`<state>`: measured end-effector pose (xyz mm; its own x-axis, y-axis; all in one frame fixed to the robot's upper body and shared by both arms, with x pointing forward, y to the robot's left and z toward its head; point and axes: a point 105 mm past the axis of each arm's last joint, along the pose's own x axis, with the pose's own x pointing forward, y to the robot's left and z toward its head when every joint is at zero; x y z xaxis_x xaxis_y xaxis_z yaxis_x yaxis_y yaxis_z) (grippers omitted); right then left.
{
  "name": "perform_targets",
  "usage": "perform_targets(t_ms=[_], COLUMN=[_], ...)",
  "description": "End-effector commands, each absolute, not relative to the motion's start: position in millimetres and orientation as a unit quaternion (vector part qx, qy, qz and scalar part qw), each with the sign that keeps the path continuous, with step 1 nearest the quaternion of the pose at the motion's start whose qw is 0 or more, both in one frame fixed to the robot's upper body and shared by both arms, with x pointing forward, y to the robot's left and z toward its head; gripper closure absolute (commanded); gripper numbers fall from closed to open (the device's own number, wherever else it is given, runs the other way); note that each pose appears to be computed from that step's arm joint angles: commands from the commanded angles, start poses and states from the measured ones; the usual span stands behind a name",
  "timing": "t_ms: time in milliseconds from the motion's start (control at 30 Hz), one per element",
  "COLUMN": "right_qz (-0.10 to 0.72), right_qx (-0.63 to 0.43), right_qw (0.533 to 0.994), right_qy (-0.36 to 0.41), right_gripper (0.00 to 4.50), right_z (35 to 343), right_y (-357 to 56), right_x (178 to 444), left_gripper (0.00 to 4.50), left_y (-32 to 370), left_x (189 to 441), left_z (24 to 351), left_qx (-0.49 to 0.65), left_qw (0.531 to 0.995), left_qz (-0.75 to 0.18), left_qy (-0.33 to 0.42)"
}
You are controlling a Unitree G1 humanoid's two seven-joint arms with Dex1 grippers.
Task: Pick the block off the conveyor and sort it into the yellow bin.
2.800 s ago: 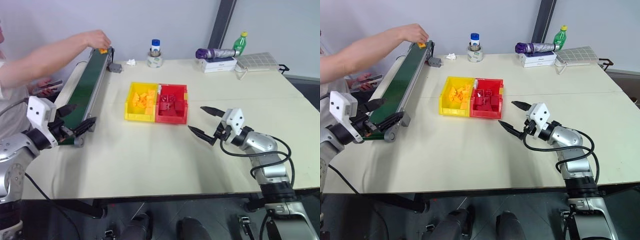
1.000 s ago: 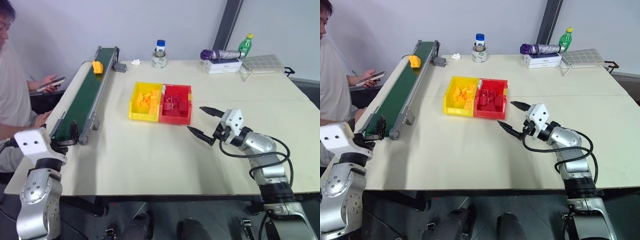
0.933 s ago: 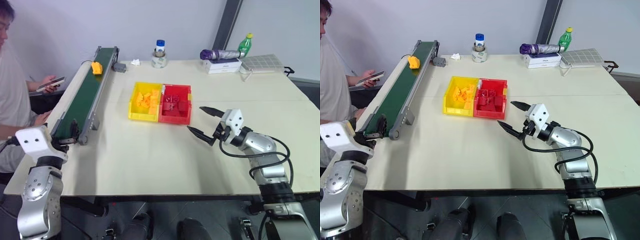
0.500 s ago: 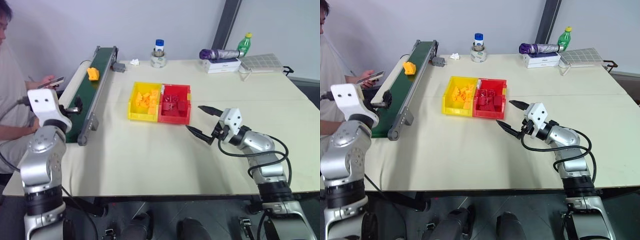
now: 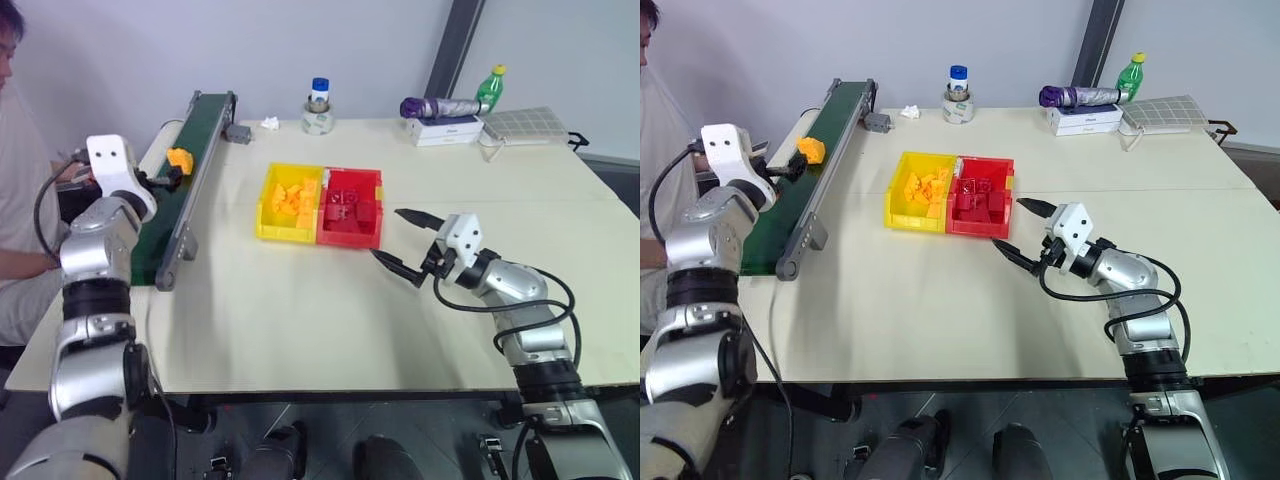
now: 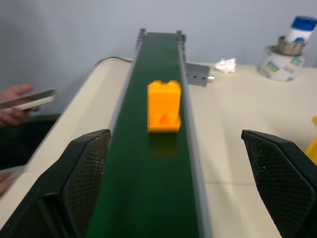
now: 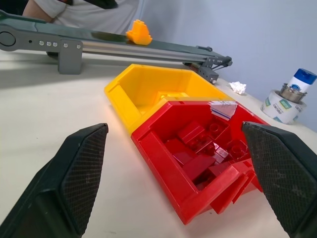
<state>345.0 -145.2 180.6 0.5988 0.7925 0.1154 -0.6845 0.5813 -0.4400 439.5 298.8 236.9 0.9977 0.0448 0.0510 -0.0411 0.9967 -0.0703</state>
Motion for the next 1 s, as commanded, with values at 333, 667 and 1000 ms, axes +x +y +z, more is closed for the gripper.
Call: perform_targets(t_ms=[333,667,1000], right_qz=[0.42,0.418,0.417], right_qx=[-0.189,-0.189,-0.189], right_qw=[0.869,0.871,0.871], right_qy=[-0.18,-0.179,-0.175], right_gripper=[0.0,0.0,0.0], right_z=[195.7,195.1,194.2], right_y=[-141.5,-142.8,-143.7], right_x=[340.2,338.9,339.3], left_gripper=[0.04,0.87,3.15], left_y=[306.7,301.9,217.9], left_x=[452.8,452.5,454.3], left_z=[243.8,207.5,279.5], left_qx=[-0.006,-0.012,-0.027], left_qw=[0.999,0.999,0.984], left_qz=[0.037,0.032,-0.129], left_qy=[-0.03,0.016,-0.12])
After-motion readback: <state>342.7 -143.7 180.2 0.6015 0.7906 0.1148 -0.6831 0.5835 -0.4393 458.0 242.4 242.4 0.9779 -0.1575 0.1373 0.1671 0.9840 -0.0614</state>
